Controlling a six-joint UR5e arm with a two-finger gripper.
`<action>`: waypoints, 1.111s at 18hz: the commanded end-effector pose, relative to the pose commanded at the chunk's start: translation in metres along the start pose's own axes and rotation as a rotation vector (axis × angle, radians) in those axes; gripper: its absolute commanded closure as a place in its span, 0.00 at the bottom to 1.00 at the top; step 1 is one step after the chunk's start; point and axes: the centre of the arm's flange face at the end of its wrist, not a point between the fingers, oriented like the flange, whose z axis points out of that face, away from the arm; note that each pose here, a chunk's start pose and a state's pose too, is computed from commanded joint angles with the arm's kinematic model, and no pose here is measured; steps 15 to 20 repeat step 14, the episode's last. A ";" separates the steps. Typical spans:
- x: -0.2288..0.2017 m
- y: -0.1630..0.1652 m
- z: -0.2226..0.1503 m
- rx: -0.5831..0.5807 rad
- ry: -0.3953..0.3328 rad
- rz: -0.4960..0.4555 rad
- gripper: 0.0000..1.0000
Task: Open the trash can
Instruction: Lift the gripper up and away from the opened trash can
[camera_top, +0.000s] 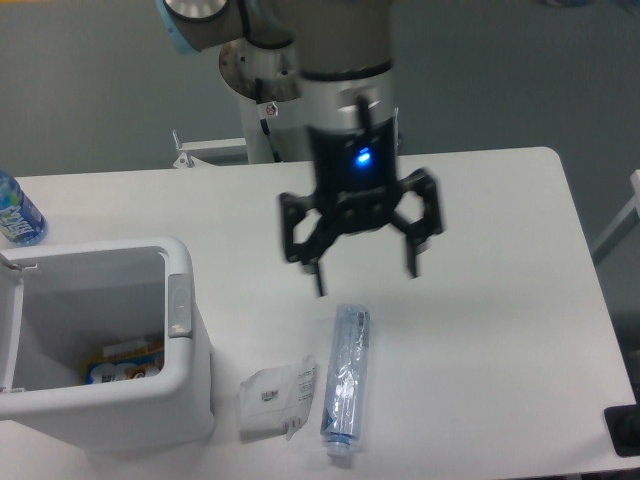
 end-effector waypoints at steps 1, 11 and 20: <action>-0.010 0.005 0.002 -0.026 0.001 0.047 0.00; -0.092 0.067 0.010 -0.160 0.023 0.399 0.00; -0.106 0.072 0.010 -0.164 0.015 0.378 0.00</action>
